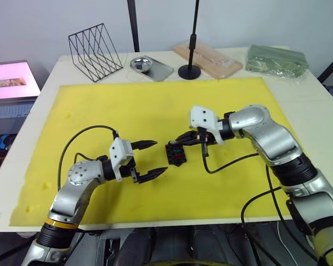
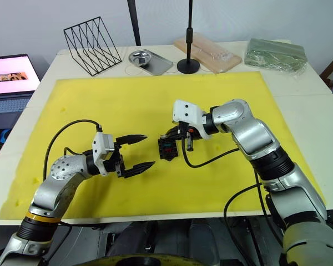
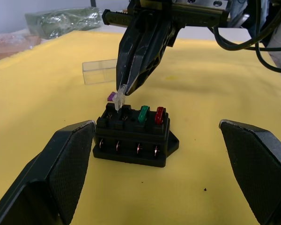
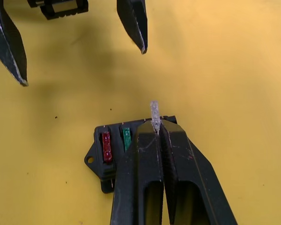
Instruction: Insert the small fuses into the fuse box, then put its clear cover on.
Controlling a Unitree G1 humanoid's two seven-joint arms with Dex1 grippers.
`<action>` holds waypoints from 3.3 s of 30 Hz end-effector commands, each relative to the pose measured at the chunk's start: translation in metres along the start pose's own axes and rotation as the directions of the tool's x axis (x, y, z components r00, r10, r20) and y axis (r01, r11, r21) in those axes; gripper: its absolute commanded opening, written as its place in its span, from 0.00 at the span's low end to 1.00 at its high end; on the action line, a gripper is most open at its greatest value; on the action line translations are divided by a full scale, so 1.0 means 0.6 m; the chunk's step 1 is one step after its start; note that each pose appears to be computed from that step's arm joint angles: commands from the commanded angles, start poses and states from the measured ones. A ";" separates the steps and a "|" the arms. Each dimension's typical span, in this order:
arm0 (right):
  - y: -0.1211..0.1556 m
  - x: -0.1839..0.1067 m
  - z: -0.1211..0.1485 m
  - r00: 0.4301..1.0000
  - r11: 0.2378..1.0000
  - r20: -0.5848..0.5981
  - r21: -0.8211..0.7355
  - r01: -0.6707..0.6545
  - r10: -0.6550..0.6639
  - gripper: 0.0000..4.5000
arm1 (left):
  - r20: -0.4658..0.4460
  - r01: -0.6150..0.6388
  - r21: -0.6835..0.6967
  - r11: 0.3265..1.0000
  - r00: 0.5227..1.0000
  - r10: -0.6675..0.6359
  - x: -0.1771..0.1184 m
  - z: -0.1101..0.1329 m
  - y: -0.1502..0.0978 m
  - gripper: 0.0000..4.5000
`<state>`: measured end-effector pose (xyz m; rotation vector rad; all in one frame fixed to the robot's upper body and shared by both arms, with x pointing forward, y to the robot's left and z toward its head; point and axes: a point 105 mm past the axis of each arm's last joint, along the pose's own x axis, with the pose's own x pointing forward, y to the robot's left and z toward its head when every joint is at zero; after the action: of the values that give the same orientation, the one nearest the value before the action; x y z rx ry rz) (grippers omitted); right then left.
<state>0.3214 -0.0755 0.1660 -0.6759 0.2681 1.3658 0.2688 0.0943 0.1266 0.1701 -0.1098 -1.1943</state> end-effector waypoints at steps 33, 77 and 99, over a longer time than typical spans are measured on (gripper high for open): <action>-0.014 0.003 -0.005 0.999 0.995 -0.024 -0.093 -0.034 0.032 0.01 | 0.013 -0.006 0.044 0.999 1.000 0.005 0.002 0.011 0.007 1.00; -0.015 0.013 -0.022 0.995 0.993 -0.048 -0.082 -0.088 0.084 0.01 | 0.002 -0.019 0.044 0.999 1.000 0.019 0.000 0.011 0.010 1.00; -0.021 0.000 0.001 0.998 0.995 0.017 -0.077 -0.061 0.062 0.36 | 0.001 -0.010 0.045 0.999 1.000 0.010 0.002 0.011 0.012 1.00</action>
<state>0.3353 -0.0809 0.1515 -0.7321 0.3048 1.4426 0.2735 0.0945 0.1266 0.1876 -0.1080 -1.1830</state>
